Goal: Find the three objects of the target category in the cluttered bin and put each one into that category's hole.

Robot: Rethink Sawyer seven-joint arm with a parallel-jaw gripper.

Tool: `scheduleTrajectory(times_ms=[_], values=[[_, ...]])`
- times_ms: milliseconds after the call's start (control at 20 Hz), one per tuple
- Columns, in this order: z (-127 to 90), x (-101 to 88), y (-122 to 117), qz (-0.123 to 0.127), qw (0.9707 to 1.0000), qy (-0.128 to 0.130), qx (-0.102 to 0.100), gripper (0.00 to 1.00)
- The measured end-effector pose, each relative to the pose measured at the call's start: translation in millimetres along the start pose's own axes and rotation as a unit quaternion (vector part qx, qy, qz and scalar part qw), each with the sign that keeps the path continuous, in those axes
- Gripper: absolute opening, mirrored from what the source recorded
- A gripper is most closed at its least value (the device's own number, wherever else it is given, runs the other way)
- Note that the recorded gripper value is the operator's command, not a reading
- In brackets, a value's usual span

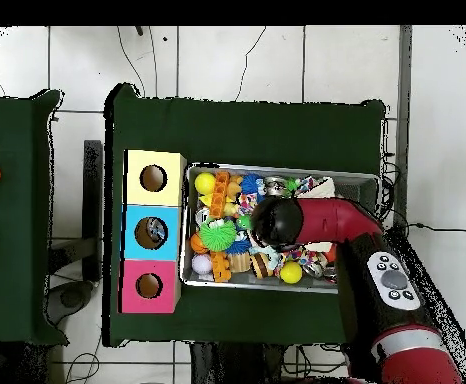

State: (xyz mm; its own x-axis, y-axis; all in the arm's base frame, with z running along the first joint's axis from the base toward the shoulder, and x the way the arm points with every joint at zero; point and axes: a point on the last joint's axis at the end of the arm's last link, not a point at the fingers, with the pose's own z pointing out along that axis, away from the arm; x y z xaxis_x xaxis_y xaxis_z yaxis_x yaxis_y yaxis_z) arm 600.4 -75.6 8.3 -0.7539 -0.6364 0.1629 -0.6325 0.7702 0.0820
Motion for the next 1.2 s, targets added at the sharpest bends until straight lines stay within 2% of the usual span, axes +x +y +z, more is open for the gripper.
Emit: scheduleTrajectory(times_ms=[350,650,950,1200], values=[[10.8,-4.3,7.4,-0.004,1.0000,-0.003,0.001,1.00],[11.8,-5.5,2.6,-0.001,0.9997,-0.017,0.015,1.00],[13.4,-0.2,-4.0,0.004,0.9993,-0.024,0.029,1.00],[14.7,6.8,-7.0,0.008,0.9993,-0.018,0.033,1.00]])
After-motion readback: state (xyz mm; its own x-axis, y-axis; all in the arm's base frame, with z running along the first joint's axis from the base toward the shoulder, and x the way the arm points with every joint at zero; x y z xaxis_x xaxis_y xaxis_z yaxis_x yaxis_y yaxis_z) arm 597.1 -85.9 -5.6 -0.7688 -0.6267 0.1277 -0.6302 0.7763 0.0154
